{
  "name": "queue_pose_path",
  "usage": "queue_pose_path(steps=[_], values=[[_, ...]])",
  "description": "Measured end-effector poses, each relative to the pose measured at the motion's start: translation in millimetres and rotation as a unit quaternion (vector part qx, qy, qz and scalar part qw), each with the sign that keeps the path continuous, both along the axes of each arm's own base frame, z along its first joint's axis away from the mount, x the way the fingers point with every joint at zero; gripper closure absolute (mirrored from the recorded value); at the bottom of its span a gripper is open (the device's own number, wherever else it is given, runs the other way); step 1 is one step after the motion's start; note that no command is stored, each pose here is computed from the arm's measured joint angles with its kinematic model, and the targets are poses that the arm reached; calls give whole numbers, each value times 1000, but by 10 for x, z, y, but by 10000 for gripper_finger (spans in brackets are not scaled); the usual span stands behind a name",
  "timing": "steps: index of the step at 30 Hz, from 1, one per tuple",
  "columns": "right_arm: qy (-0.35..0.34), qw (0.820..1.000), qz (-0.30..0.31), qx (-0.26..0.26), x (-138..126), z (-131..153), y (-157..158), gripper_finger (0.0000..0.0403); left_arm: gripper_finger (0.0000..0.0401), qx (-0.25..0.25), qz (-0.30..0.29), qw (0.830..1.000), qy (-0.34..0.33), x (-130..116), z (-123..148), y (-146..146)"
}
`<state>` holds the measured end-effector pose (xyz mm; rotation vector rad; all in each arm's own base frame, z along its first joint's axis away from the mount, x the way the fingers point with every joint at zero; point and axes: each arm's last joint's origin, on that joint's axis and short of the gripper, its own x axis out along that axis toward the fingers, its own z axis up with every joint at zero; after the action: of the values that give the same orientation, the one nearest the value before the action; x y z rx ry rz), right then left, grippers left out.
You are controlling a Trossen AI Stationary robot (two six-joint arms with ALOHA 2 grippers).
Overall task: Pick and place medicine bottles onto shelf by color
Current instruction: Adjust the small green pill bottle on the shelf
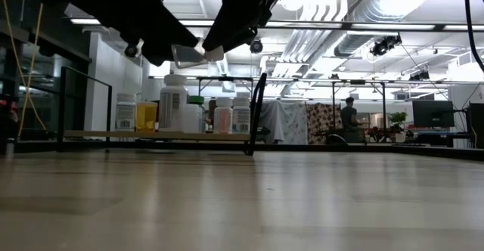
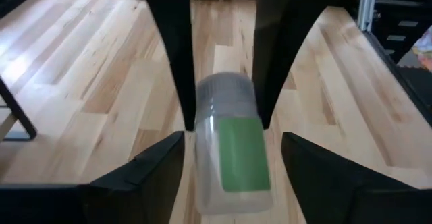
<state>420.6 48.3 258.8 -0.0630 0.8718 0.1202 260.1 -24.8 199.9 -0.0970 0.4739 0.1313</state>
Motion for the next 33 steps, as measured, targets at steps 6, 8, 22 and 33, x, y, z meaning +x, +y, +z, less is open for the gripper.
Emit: queue_pose_path(steps=[6, 8, 22, 33], values=[[1, 1000, 3, -4, -1, -4, -1, 276, 227, 3, 4, 1000, 4, -5, -9, 3], [1, 1000, 1, -5, -2, -5, -2, 276, 250, 3, 6, 1000, 4, -5, -9, 6], [30, 999, -22, -39, -63, 31, -31, 213, 275, 17, 12, 998, 57, -78, -81, 20], [173, 978, -86, -79, -362, -207, -158, 177, 275, 54, 131, 989, 52, -469, 173, 53]])
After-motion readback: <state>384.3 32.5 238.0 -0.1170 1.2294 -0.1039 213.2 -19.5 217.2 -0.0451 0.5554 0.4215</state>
